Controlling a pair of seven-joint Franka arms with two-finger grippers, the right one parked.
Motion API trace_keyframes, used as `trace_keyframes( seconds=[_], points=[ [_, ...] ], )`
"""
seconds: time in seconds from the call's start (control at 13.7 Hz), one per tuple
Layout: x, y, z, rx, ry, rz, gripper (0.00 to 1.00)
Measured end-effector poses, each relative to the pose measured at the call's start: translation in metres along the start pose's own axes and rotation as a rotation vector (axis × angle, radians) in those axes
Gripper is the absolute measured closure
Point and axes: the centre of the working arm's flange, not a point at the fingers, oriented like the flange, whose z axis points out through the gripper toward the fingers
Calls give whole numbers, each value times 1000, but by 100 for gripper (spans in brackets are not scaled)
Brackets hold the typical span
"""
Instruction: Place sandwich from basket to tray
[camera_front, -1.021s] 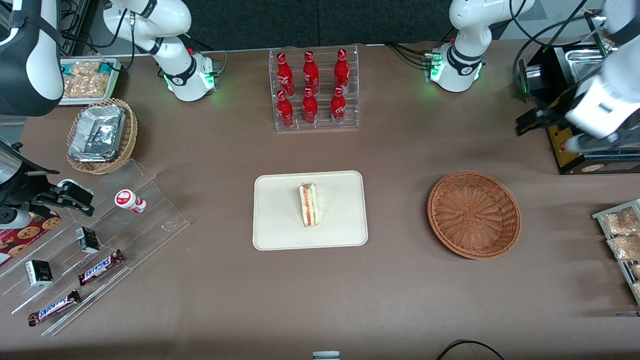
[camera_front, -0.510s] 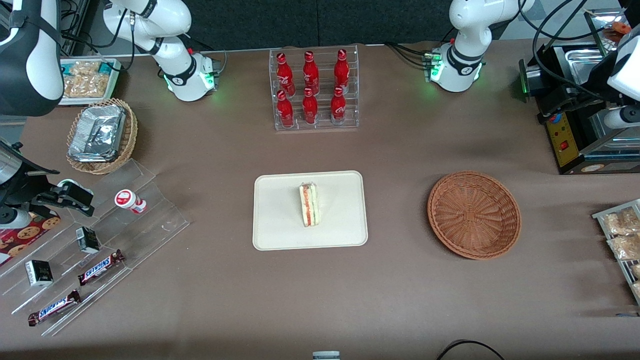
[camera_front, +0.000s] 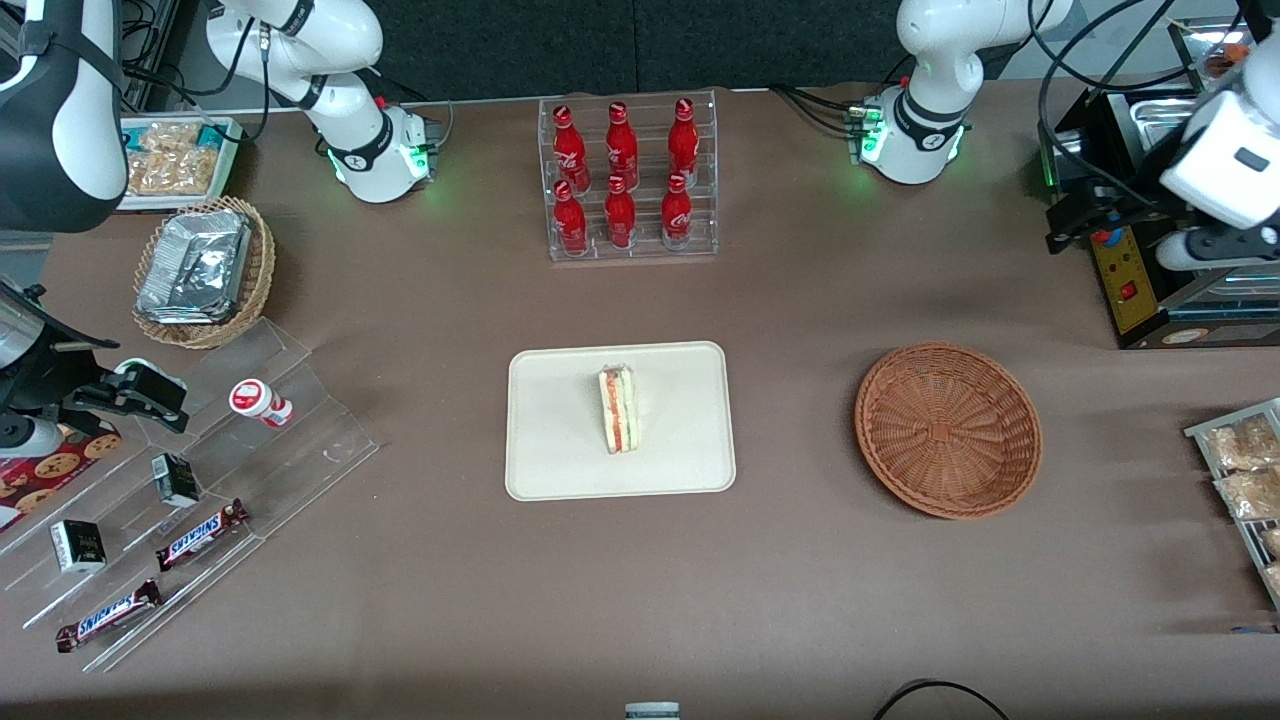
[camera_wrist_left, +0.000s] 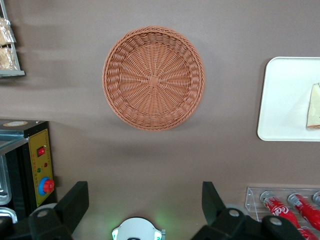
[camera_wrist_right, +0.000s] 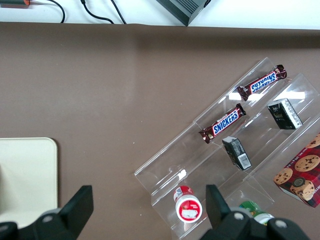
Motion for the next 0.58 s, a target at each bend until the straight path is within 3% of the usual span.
trace_keyframes(
  seconds=[0.58],
  points=[
    [0, -1, 0, 2, 1, -1, 0]
  ],
)
